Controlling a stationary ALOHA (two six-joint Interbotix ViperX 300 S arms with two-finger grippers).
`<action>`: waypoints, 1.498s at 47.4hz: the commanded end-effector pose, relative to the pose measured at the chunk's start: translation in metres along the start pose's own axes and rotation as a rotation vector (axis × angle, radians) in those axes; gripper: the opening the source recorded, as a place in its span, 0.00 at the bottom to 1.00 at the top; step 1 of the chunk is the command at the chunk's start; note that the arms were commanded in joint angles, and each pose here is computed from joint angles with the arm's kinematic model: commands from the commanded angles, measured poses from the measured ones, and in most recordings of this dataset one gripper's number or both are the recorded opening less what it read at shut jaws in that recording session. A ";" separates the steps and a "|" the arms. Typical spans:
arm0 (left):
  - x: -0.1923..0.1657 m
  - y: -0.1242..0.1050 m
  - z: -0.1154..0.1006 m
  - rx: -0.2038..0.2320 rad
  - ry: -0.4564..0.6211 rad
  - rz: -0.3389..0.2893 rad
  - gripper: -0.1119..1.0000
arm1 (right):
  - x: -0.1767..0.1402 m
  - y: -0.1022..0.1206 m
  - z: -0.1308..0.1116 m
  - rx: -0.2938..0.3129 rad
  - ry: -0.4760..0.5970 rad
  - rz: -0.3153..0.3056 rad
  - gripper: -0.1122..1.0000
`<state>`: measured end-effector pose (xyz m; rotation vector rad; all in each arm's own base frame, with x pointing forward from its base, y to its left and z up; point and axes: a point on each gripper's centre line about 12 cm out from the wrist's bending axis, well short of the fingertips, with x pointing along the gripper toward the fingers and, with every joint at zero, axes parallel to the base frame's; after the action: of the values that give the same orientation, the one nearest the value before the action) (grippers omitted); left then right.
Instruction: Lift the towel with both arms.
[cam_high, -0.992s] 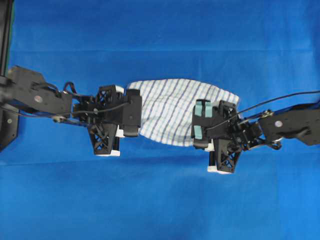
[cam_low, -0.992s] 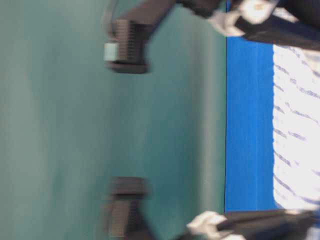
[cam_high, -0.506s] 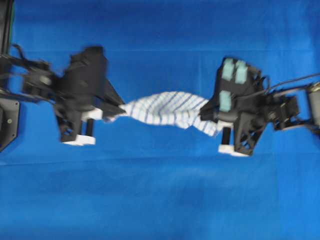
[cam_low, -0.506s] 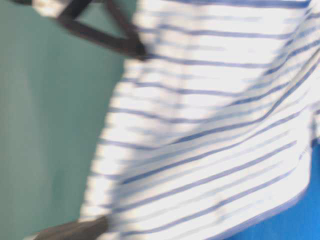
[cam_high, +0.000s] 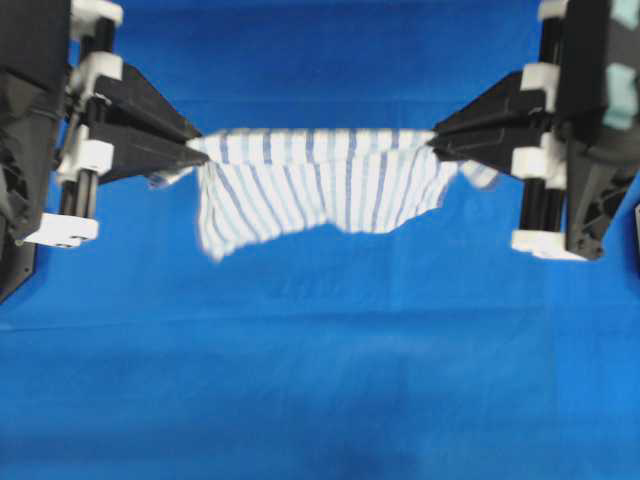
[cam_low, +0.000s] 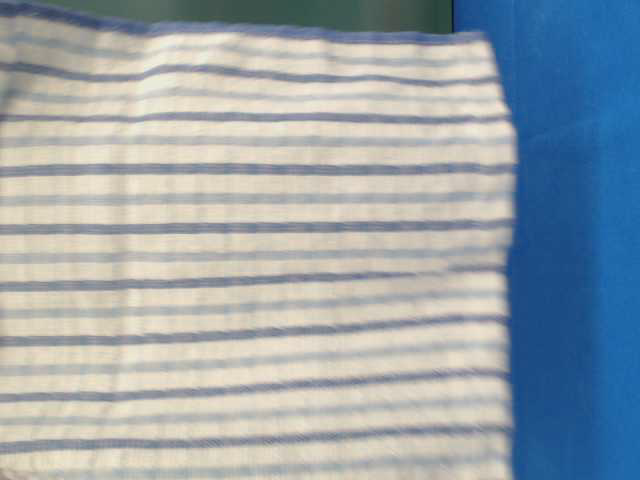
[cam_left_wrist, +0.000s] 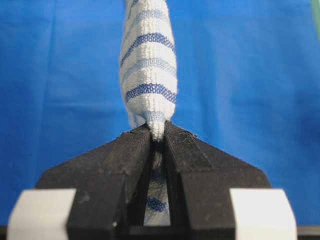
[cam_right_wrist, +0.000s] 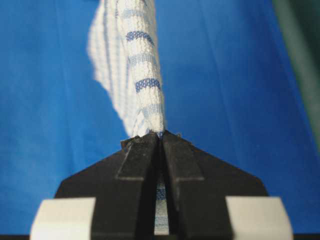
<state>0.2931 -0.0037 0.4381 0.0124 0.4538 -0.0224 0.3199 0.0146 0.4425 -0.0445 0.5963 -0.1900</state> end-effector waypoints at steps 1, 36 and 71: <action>-0.014 0.001 0.016 0.005 -0.049 0.005 0.14 | -0.016 -0.004 0.013 0.006 -0.043 -0.001 0.13; -0.016 0.002 0.019 0.056 -0.064 0.010 0.34 | -0.016 -0.010 0.014 -0.002 -0.046 -0.028 0.44; 0.007 0.002 -0.016 0.053 -0.041 0.009 0.94 | 0.010 -0.006 -0.012 -0.037 0.010 -0.047 0.70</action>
<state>0.2901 -0.0028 0.4220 0.0686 0.4349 -0.0294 0.3204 0.0062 0.4279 -0.0954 0.6293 -0.2310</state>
